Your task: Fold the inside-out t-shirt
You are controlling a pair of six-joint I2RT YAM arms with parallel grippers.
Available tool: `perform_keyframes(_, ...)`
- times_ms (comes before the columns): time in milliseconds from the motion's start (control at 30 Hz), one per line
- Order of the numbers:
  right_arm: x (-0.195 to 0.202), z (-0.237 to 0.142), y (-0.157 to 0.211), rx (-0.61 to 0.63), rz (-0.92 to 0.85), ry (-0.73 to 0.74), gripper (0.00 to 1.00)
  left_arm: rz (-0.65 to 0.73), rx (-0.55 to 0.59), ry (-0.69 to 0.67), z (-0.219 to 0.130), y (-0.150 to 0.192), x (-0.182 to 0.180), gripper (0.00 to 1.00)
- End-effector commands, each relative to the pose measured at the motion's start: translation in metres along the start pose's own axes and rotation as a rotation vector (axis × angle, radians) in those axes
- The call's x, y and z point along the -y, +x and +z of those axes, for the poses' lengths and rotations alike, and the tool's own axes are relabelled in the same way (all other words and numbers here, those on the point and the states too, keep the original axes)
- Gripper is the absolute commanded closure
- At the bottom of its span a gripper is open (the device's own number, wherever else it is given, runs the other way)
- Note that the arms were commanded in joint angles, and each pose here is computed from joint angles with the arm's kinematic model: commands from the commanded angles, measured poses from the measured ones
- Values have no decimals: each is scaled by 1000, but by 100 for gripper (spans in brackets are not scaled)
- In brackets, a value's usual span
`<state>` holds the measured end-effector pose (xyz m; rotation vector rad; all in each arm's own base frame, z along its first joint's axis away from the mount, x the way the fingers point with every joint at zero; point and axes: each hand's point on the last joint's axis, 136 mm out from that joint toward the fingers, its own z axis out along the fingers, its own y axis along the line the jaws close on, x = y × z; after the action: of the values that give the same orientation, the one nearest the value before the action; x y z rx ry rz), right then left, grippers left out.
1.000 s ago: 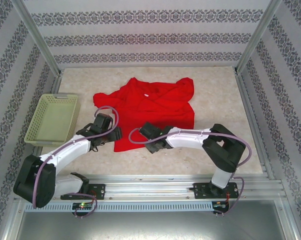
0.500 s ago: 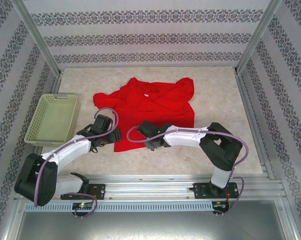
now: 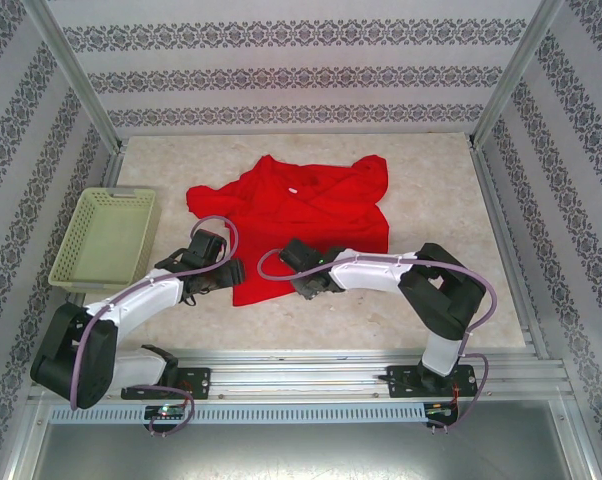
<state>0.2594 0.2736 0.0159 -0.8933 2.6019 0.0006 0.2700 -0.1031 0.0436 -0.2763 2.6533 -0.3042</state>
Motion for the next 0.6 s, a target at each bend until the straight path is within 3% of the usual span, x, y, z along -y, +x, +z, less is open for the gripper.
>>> perform_keyframes(0,5,0,2,-7,19,11,86,16,9,25,0,-10,8,22)
perform_keyframes(67,5,-5,-4,13,25,4,90,22,1,29,-1,-10,10,22)
perform_keyframes(267,4,-15,-11,43,36,-23,90,75,12,43,-4,-11,22,23)
perform_keyframes(433,0,-12,-8,41,51,-56,81,117,12,50,-2,-8,31,23)
perform_keyframes(567,3,-6,-6,19,59,-47,86,122,4,62,0,-6,34,23)
